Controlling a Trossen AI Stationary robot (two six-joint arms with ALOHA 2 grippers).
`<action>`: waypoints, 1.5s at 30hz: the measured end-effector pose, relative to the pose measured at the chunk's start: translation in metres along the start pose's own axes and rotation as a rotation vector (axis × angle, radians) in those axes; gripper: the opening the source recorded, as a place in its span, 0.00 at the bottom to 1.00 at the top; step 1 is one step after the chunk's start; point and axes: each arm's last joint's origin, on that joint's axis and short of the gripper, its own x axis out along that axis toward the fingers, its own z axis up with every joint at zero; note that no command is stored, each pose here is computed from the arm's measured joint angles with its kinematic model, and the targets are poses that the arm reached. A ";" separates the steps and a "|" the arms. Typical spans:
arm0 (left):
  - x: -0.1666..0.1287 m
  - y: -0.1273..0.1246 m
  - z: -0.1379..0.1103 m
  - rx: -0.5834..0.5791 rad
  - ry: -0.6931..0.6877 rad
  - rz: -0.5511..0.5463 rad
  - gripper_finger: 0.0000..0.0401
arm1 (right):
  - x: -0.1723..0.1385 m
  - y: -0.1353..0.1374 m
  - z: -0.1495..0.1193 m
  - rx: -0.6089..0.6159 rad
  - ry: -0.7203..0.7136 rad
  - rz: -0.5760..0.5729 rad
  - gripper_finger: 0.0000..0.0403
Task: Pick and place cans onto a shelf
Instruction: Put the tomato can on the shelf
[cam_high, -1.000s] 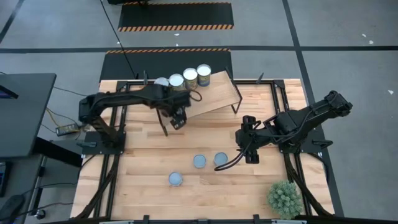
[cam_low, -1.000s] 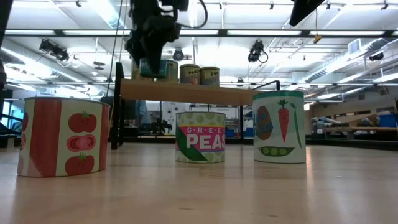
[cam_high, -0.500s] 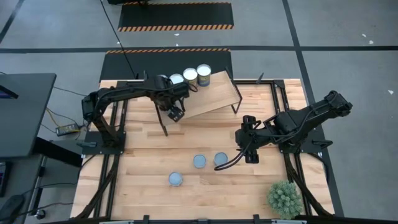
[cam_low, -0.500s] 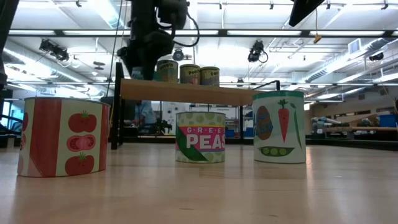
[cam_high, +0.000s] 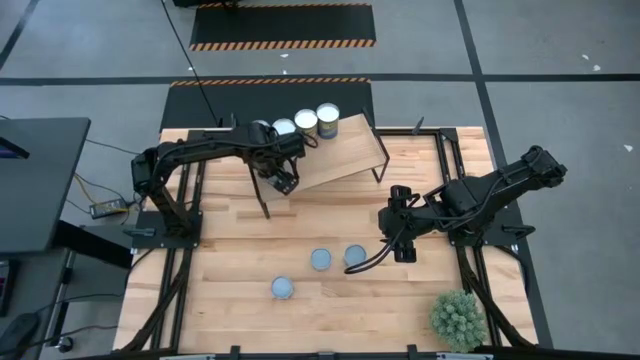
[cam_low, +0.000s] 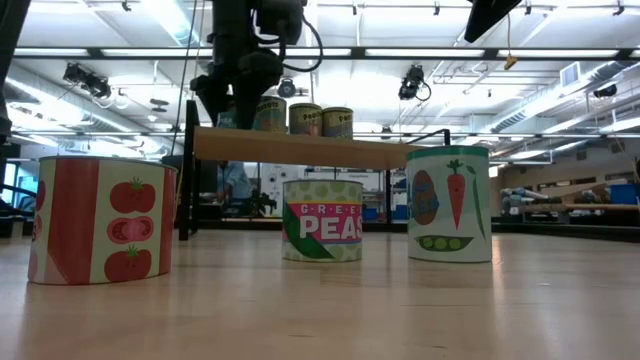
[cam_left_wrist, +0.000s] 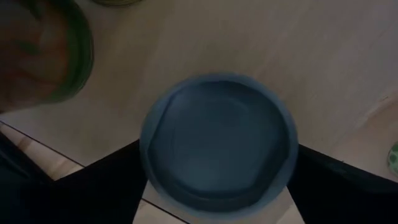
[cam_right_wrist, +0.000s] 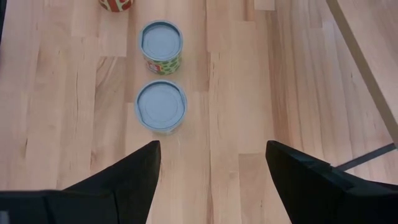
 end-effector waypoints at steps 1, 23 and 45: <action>0.000 0.000 0.000 0.002 0.001 0.001 0.87 | 0.000 0.000 0.000 0.000 0.000 0.000 0.74; -0.057 -0.011 0.009 0.133 -0.256 0.040 0.89 | 0.000 0.000 0.001 -0.007 -0.007 0.009 0.74; -0.065 -0.072 -0.070 0.663 -0.244 -0.020 0.89 | 0.000 0.002 0.002 0.017 -0.015 0.041 0.74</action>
